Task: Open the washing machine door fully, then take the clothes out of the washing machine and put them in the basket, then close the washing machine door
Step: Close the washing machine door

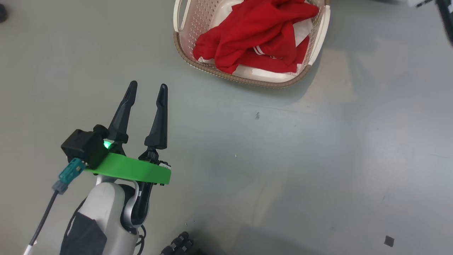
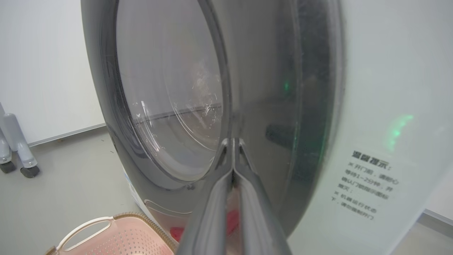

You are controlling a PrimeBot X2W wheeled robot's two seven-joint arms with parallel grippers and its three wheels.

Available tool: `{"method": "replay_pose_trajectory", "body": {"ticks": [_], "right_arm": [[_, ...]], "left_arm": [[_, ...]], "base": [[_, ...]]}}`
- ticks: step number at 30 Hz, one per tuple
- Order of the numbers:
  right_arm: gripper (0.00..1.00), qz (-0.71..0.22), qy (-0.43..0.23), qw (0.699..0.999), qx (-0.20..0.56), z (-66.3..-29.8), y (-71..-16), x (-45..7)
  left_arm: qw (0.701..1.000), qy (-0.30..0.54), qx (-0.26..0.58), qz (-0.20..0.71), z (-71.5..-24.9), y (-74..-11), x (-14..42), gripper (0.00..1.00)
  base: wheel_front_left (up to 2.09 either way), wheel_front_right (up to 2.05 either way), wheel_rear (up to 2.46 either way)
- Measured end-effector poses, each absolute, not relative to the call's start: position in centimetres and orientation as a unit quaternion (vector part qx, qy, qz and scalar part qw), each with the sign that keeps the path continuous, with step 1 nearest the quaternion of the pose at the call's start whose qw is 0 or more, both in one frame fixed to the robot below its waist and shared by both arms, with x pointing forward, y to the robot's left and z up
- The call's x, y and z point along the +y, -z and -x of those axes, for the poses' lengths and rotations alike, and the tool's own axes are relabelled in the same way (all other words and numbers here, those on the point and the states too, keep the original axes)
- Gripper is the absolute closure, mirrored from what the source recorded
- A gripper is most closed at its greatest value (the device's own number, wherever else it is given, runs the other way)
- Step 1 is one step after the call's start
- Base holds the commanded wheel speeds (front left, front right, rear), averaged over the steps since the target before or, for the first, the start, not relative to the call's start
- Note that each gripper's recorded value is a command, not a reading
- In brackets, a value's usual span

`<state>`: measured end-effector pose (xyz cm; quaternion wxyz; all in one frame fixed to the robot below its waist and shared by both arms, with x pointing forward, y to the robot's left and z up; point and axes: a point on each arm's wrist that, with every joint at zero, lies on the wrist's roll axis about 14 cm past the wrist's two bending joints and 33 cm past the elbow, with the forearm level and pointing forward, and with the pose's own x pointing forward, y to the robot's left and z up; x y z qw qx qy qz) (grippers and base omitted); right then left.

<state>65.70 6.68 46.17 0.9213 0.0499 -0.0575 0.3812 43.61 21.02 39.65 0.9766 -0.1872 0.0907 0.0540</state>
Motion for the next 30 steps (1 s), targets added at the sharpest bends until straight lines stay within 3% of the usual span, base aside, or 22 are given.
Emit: {"method": "replay_pose_trajectory", "body": {"ticks": [13,26,30], "right_arm": [[1.0,-0.059,-0.392,0.918,-0.008,-58.2,-45.3,5.7],[1.0,-0.119,-0.305,0.944,0.045,-51.8,-45.7,0.7],[1.0,-0.13,-0.283,0.95,0.018,-50.6,-48.3,-0.5]], "left_arm": [[0.981,-0.041,0.054,0.182,-43.6,-42.8,20.7,0.0],[0.98,-0.026,0.025,0.197,-42.0,-45.5,19.5,0.0],[0.978,-0.024,0.02,0.204,-41.2,-46.0,19.2,0.0]], "base": [[0.0,0.0,0.0],[0.0,0.0,0.0],[0.0,0.0,0.0]]}}
